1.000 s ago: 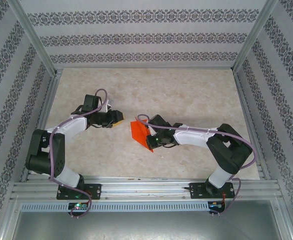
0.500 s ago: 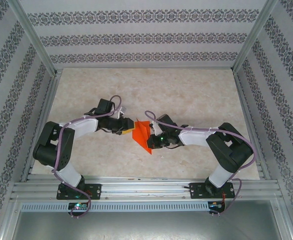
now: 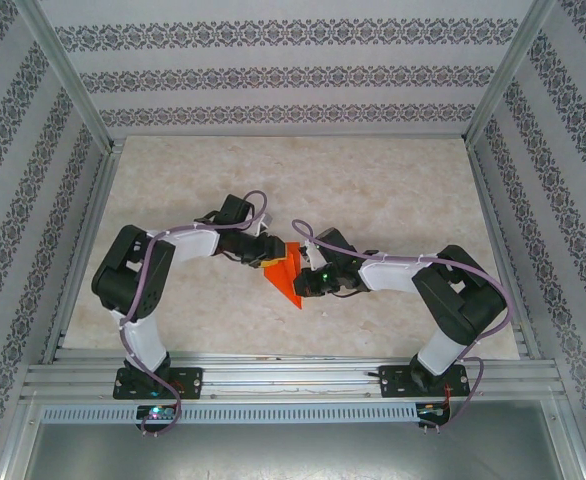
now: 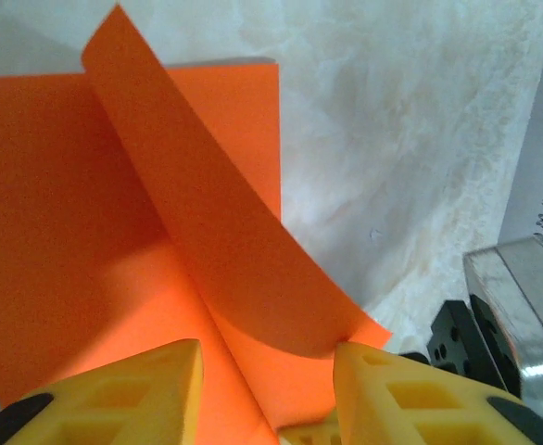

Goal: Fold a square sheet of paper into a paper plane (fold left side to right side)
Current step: Fourth fold the wing at the center of the table.

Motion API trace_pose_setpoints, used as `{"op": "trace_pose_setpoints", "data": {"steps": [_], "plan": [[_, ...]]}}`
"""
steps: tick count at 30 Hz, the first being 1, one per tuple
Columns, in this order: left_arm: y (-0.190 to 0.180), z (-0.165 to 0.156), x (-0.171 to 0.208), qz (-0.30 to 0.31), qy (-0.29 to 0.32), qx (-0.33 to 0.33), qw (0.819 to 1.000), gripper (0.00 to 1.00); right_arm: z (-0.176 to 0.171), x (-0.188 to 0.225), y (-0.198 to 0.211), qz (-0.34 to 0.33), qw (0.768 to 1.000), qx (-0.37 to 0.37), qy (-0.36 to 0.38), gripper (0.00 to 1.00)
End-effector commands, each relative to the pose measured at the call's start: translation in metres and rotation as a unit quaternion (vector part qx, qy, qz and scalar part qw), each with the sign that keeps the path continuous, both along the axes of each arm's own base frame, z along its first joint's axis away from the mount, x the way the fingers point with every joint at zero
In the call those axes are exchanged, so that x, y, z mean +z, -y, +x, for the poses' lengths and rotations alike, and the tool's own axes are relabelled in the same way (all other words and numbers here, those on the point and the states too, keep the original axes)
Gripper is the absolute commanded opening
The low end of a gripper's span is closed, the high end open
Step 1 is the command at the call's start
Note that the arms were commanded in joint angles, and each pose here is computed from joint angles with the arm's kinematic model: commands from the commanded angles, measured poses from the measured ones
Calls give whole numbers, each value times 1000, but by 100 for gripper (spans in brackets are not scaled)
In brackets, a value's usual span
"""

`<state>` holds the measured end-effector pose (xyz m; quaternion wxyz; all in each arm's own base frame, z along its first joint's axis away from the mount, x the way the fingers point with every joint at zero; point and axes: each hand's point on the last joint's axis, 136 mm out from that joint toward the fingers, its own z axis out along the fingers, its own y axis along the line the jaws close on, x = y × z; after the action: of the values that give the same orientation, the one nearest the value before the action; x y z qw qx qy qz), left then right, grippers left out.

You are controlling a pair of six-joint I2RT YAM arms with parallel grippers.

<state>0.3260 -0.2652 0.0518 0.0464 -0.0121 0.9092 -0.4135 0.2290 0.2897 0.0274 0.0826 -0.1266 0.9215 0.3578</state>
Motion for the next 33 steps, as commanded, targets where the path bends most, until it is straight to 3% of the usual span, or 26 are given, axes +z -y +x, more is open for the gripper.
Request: {"op": "trace_pose_setpoints", "data": {"steps": [1,22,33], "plan": [[3,1,-9,22,-6,-5,1000,41,-1,-6,3,4,1000,-5,-11,0],[-10,-2,-51,105,-45,-3,994,41,3,1,2,14,1000,-8,-10,8],[-10,-2,-48,106,-41,-3,993,41,19,29,12,37,998,-34,23,41]]}}
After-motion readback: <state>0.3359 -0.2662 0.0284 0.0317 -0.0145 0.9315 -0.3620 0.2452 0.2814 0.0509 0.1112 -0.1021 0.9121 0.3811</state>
